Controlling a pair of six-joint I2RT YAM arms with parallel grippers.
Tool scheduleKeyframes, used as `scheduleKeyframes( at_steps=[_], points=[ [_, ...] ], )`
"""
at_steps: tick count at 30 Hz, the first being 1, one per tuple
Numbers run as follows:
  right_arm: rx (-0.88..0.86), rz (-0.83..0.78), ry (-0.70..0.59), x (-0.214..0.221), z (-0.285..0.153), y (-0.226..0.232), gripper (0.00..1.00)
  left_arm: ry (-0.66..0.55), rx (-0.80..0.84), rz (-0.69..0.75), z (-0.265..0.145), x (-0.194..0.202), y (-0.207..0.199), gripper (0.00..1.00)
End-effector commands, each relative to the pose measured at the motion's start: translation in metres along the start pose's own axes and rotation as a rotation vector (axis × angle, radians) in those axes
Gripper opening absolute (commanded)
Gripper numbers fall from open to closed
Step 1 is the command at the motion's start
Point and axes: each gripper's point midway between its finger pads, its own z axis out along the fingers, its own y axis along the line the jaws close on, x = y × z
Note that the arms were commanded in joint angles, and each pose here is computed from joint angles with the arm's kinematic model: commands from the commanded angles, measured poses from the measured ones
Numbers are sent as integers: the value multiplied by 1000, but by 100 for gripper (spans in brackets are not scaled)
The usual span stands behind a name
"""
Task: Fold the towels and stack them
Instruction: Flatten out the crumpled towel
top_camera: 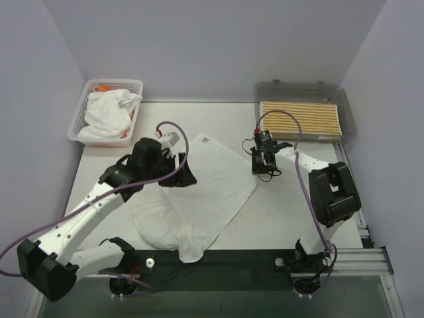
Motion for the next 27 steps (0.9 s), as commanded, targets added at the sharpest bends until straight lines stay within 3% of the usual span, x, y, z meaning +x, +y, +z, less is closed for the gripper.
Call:
scheduleKeyframes(
  at_steps=[1, 3, 9, 13, 18, 27],
  points=[
    [5, -30, -44, -8, -13, -4, 3, -175, -142, 79, 17, -83, 31, 75],
    [-5, -40, -45, -7, -15, -3, 2, -250, -206, 130, 23, -129, 44, 75],
    [-37, -44, -64, -10, -22, 3, 2, -136, -379, 234, 119, -181, 111, 72],
    [-41, -44, -59, -7, -21, 6, 2, -152, -375, 274, 160, -221, 120, 65],
    [-46, -38, -49, -3, -18, 8, 1, -100, -382, 283, 218, -226, 148, 61],
    [-60, -48, -20, 5, -11, 17, 1, -128, -386, 279, 268, -233, 170, 61]
  ],
)
